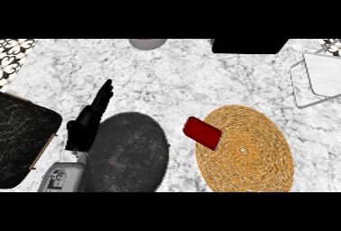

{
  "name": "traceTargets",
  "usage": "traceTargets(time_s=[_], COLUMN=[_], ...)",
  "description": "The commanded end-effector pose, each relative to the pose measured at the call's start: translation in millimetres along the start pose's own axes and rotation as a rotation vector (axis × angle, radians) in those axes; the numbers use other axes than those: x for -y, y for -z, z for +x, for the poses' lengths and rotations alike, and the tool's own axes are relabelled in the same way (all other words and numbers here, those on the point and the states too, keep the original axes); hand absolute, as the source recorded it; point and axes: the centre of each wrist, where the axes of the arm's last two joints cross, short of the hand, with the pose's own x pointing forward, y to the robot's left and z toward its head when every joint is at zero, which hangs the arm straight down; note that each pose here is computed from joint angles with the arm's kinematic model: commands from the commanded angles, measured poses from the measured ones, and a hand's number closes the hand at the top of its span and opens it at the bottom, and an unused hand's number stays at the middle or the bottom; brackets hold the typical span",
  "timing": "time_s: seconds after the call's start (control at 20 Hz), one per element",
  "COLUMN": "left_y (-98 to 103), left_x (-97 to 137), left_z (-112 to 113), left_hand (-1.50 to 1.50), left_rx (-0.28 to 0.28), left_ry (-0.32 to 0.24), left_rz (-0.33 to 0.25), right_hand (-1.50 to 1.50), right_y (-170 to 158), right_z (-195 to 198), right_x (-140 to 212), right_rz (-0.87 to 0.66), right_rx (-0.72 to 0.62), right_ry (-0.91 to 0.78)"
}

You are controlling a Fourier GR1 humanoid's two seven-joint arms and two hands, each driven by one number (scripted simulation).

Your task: Pick the lemon from the placemat and place it in the tiered shelf

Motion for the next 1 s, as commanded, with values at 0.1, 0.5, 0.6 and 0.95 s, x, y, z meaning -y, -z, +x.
traceTargets(time_s=[0.1, 0.5, 0.6, 0.95], left_y=[0.0, -3.8, -1.0, 3.3], left_x=[-8.8, -2.6, 2.8, -2.3], left_z=[8.2, -13.8, -9.1, 3.2], left_hand=[0.0, 0.0, 0.0, 0.0], left_rx=[-0.013, -0.018, -0.011, 0.0], left_ry=[-0.001, 0.004, 0.0, -0.004], left_rz=[-0.009, 0.021, 0.009, 0.006], right_hand=[-1.5, -1.5, -1.5, -1.5], right_y=[19.0, 20.4, 20.0, 39.5], right_z=[-6.5, -21.0, -11.0, 0.6], right_x=[18.1, 23.0, 26.6, 56.1], right_rz=[-0.049, -0.044, -0.021, 0.009], right_rx=[-0.105, -0.167, -0.151, -0.128], right_ry=[-0.125, 0.136, 0.147, 0.276])
